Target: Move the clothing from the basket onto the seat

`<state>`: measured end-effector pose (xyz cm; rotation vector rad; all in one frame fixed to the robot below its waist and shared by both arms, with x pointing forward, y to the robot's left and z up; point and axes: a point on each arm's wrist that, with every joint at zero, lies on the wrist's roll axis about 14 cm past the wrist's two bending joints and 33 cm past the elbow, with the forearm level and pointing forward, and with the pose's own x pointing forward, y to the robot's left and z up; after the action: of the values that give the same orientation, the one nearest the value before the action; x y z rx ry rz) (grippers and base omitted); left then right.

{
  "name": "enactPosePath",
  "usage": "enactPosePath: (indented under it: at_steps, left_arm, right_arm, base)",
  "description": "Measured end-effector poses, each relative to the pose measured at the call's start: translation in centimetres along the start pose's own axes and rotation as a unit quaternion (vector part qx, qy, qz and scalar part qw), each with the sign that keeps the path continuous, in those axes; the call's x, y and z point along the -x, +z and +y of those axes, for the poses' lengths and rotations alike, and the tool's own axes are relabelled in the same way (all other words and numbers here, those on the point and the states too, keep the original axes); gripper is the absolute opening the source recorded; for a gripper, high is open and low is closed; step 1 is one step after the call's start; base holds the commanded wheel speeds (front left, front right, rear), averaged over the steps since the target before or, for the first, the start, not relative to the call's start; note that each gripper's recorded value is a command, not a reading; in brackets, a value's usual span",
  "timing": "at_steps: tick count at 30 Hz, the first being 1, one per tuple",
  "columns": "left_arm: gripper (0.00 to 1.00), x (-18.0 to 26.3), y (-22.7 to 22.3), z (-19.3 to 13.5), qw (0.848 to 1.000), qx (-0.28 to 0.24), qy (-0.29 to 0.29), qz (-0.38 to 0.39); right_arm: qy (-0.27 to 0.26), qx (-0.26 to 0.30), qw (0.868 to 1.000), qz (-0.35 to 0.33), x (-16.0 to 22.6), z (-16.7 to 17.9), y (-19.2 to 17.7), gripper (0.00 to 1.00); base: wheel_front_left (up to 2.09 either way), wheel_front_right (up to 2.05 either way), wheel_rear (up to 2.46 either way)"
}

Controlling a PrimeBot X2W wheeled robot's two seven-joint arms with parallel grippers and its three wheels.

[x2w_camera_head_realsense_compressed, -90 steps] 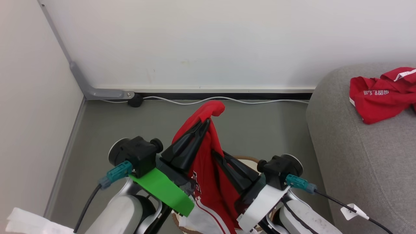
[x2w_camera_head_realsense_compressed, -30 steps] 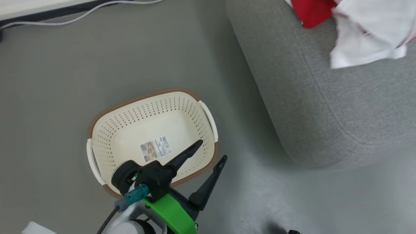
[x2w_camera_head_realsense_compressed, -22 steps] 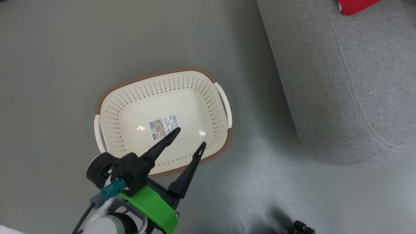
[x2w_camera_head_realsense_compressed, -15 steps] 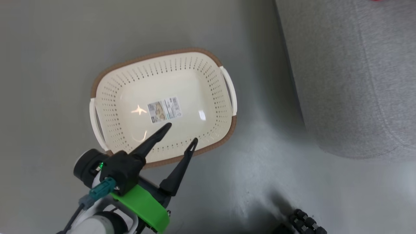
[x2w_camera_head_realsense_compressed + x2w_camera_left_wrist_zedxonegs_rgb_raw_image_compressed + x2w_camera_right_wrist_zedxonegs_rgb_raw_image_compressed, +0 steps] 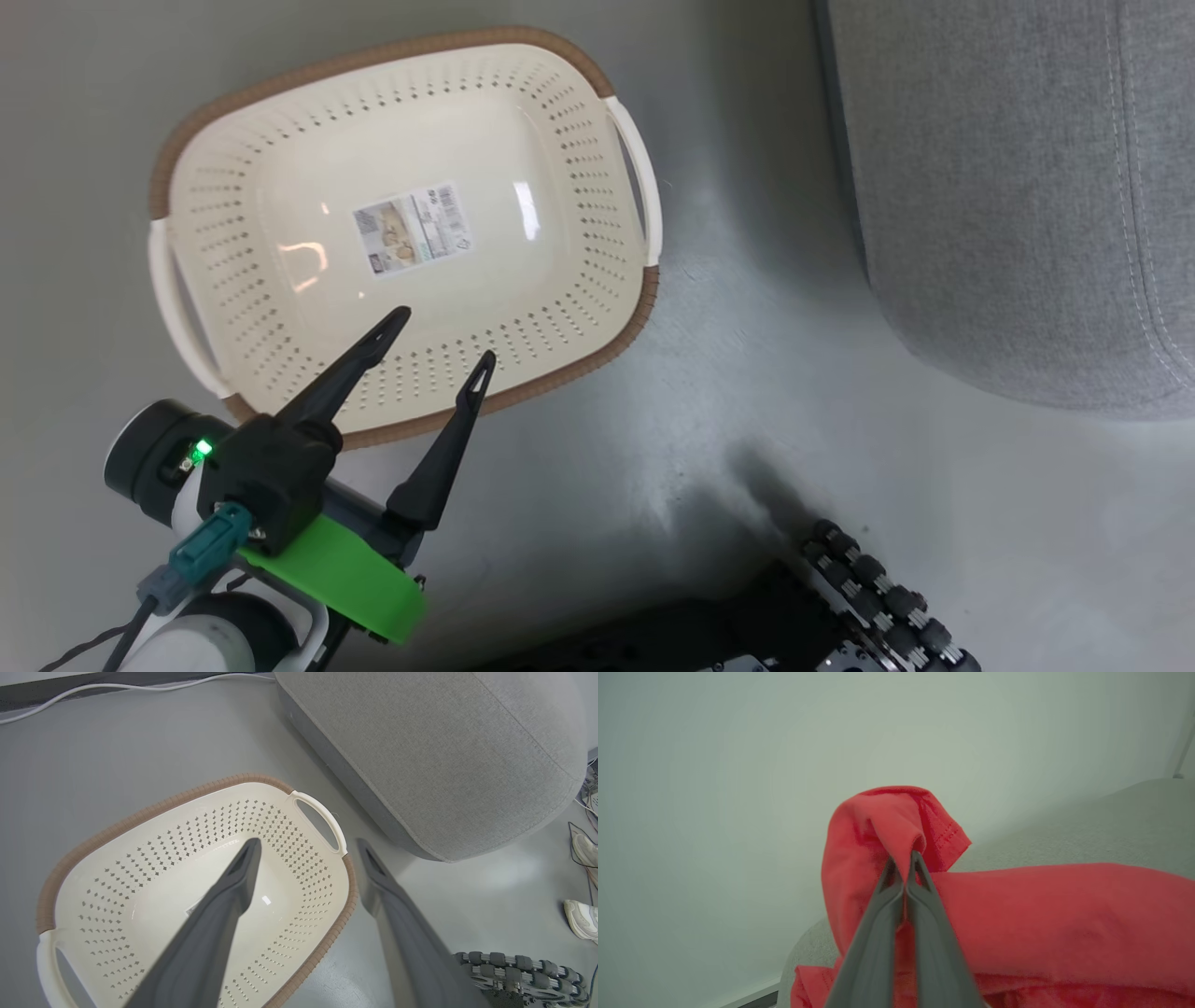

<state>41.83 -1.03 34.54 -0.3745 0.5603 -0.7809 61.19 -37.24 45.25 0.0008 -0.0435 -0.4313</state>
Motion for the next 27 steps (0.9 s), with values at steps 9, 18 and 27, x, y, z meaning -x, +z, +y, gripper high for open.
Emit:
enactPosePath:
  at_steps: [9, 18, 27]
  left_arm:
    - [1.0, -2.4, 0.5, 0.0, 0.999, 0.011, -0.025, -0.032]
    - [1.0, -2.8, 4.3, -0.4, 0.994, 0.019, -0.016, -0.104]
    - [1.0, -1.1, 8.1, 0.9, 0.983, 0.005, 0.041, -0.177]
  right_arm:
    - [0.011, 0.055, 0.998, 0.007, 0.5, -1.1, -0.3, 1.0]
    - [0.049, 0.109, 0.992, -0.039, 1.3, -1.0, 5.0, 1.0]
    - [0.119, 0.081, 0.984, -0.107, 5.0, 2.2, 10.9, 1.0]
  base:
    - [0.0, 0.0, 0.0]
    - [0.0, 0.0, 0.0]
    - [0.0, 0.0, 0.0]
